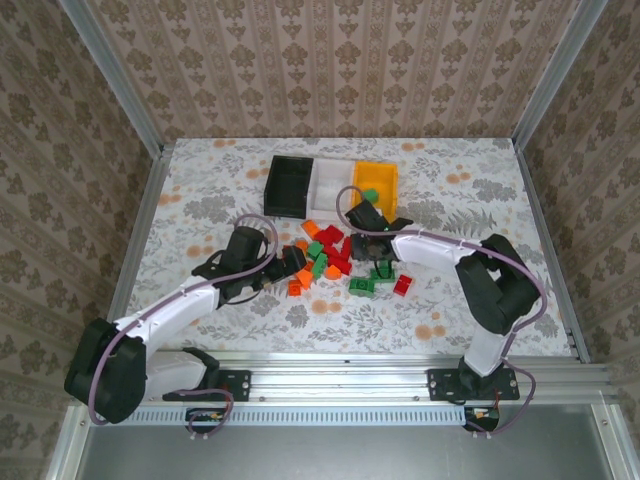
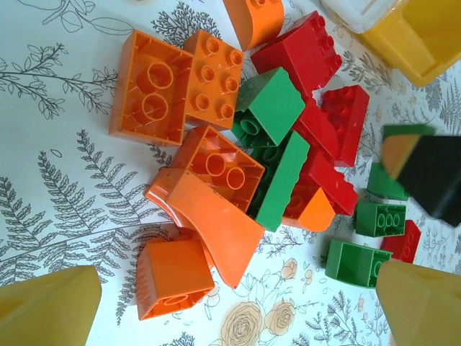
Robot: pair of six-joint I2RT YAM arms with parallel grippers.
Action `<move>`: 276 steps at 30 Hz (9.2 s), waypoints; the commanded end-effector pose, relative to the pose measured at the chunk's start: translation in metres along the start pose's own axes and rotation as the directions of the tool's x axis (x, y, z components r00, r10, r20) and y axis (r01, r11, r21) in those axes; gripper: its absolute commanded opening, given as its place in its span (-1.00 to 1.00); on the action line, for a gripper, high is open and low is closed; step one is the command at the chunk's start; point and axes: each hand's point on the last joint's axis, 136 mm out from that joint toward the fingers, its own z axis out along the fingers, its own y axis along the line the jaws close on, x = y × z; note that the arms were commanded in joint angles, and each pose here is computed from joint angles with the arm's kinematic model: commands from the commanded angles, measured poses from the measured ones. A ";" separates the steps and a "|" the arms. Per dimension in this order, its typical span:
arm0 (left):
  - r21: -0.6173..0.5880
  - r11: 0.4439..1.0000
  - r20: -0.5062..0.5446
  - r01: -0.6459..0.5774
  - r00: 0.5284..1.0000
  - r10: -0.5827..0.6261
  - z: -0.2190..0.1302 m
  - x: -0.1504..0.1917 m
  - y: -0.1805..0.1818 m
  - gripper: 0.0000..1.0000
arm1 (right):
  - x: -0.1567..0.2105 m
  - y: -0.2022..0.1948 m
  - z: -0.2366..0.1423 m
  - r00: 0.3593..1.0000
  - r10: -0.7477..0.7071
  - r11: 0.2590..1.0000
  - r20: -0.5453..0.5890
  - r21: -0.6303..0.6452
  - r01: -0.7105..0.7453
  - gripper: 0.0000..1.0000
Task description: Sort the legos into containers by color
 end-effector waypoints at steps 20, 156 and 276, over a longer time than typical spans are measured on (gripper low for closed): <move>-0.011 1.000 0.023 -0.024 0.999 0.024 -0.009 -0.006 -0.003 1.00 | -0.174 -0.041 0.039 0.988 -0.066 0.989 0.140 0.138 0.046 0.06; 0.226 0.972 0.159 -0.067 0.987 0.031 -0.028 -0.007 -0.036 0.99 | 0.102 0.031 -0.022 0.872 -0.472 0.882 -0.133 -0.063 0.468 -0.15; 0.108 0.970 0.091 -0.217 0.974 0.208 -0.008 0.020 -0.043 1.00 | 0.063 -0.028 0.001 1.000 -0.025 0.994 0.013 0.108 0.024 -0.32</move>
